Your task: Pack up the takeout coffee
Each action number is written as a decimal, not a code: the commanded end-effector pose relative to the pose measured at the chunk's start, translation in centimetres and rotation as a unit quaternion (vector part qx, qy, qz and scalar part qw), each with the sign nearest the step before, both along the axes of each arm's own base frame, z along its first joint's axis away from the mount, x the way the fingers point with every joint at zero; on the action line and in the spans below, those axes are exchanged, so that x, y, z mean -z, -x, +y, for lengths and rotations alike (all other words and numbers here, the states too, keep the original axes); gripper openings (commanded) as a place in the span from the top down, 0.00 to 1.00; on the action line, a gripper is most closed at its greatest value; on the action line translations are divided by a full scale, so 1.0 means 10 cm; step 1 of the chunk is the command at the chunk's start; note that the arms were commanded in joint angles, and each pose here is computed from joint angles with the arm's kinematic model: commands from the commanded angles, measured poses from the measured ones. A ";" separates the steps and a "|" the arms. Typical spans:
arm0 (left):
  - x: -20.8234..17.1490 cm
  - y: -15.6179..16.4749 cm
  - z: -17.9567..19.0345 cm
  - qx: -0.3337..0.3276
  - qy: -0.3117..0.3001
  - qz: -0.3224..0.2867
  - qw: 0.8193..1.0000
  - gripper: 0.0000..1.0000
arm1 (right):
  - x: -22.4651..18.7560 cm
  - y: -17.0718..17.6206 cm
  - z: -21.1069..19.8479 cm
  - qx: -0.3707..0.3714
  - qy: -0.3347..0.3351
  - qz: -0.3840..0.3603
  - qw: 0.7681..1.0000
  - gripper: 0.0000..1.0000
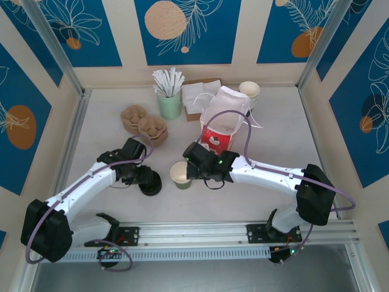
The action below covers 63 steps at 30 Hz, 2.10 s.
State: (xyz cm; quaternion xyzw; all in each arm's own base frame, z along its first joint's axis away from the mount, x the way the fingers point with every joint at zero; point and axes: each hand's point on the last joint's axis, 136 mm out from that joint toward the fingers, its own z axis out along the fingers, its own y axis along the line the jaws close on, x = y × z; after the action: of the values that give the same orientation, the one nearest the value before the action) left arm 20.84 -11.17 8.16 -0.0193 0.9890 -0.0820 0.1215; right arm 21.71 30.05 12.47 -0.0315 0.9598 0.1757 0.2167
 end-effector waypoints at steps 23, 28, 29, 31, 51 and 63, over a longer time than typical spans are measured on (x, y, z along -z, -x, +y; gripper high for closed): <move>-0.03 -0.03 0.05 0.013 -0.044 -0.013 0.999 0.66 | -0.25 0.10 -0.11 0.004 -0.009 -0.021 1.000 0.63; -0.02 -0.02 0.06 0.014 -0.049 -0.012 0.999 0.68 | -0.38 0.11 -0.13 0.005 -0.018 -0.031 0.999 0.63; -0.01 -0.03 0.06 0.014 -0.050 -0.011 0.999 0.69 | -0.41 0.12 -0.13 0.004 -0.020 -0.033 0.999 0.63; -0.01 -0.02 0.06 0.014 -0.051 -0.010 0.999 0.69 | -0.46 0.13 -0.13 0.004 -0.024 -0.036 0.999 0.63; -0.14 -0.01 0.07 0.011 -0.049 -0.022 0.998 0.83 | -1.08 0.20 -0.08 -0.006 -0.092 -0.063 0.994 0.62; -0.46 0.01 0.08 0.006 -0.039 -0.038 0.999 0.85 | -1.24 0.24 0.05 -0.023 -0.119 -0.054 0.991 0.62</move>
State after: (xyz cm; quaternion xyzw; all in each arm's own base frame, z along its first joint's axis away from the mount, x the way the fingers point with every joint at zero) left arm 21.03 -10.43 10.70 -0.0038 0.9878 -0.0440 0.1495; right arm 19.76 29.84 22.97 -0.0366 0.9251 0.2653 0.2693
